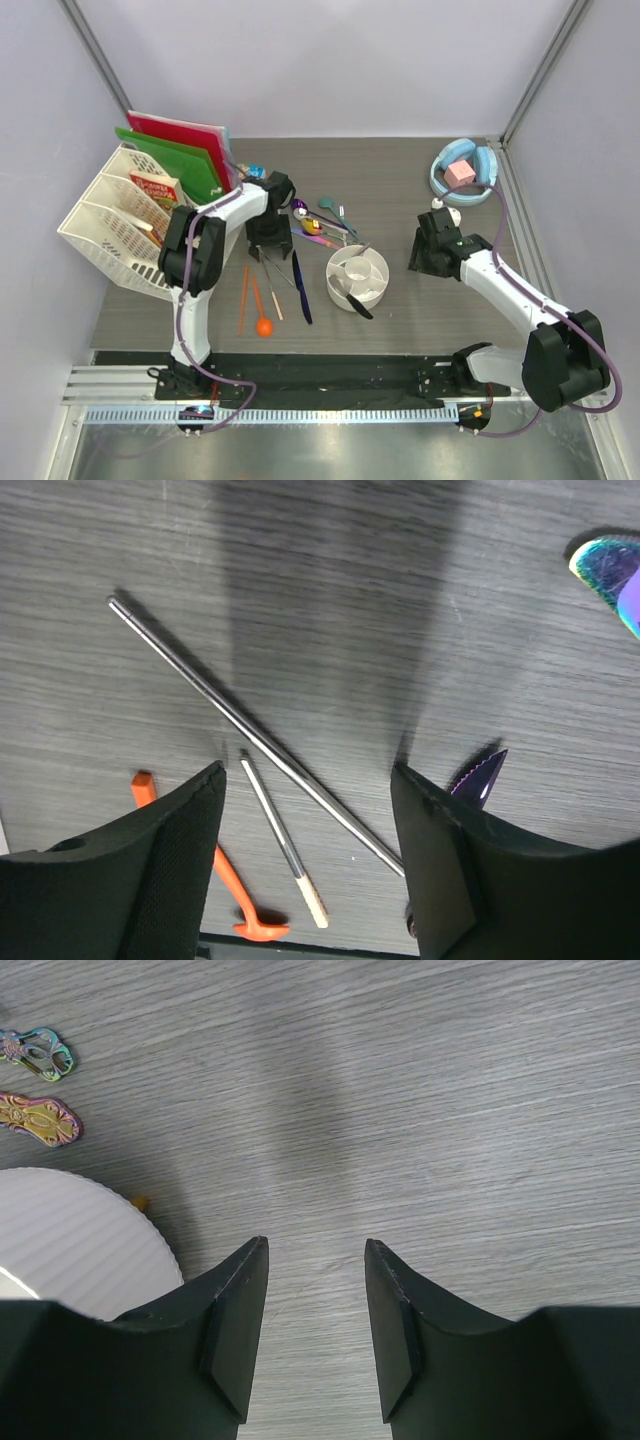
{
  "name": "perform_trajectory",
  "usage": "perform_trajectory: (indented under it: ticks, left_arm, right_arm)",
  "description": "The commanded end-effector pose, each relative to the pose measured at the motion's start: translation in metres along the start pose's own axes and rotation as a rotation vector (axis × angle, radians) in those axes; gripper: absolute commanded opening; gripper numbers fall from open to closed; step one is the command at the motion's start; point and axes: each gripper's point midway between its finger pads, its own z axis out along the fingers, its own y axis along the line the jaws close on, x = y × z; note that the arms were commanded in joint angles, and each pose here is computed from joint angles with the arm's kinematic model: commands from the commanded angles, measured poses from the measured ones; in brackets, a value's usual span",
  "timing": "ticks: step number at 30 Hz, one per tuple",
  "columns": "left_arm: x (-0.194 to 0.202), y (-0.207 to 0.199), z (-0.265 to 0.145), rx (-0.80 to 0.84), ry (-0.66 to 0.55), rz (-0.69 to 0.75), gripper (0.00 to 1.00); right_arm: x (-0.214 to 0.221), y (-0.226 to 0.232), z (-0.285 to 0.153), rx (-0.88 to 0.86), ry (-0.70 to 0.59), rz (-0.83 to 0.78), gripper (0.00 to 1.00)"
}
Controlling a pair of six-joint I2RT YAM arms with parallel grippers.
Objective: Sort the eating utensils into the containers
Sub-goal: Pick up the chopstick from the center of the board.
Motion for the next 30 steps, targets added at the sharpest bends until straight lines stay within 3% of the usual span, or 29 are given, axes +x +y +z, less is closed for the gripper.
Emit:
perform_trajectory:
  ticks: [1, 13, 18, 21, 22, 24, 26, 30]
  left_arm:
    - [-0.002, 0.004, 0.013, -0.007, -0.026, 0.005, 0.66]
    - [-0.010, 0.001, 0.033, -0.017, -0.041, 0.027, 0.63]
    - [-0.019, -0.010, 0.035, 0.018, -0.054, 0.024, 0.44]
    - [-0.019, -0.013, 0.036, 0.023, -0.045, 0.030, 0.22]
    - [-0.019, -0.013, 0.037, 0.023, -0.042, 0.032, 0.10]
    - [-0.017, -0.013, 0.039, 0.026, -0.035, 0.037, 0.08]
    - [-0.013, -0.014, 0.040, 0.040, -0.022, 0.039, 0.00]
    - [-0.011, -0.016, 0.042, 0.055, -0.022, 0.051, 0.00]
  right_arm:
    - [-0.011, 0.002, -0.006, -0.021, -0.043, 0.019, 0.49]
    - [-0.012, 0.001, -0.011, -0.015, -0.035, 0.016, 0.49]
    - [-0.008, -0.001, -0.012, -0.014, -0.023, 0.019, 0.49]
    - [-0.008, 0.000, -0.013, -0.017, -0.023, 0.018, 0.49]
    - [-0.010, 0.000, -0.014, -0.017, -0.028, 0.020, 0.49]
    - [-0.012, 0.001, -0.015, -0.019, -0.033, 0.017, 0.49]
    - [-0.012, 0.002, -0.015, -0.020, -0.031, 0.017, 0.49]
    - [-0.012, 0.001, -0.015, -0.019, -0.029, 0.019, 0.49]
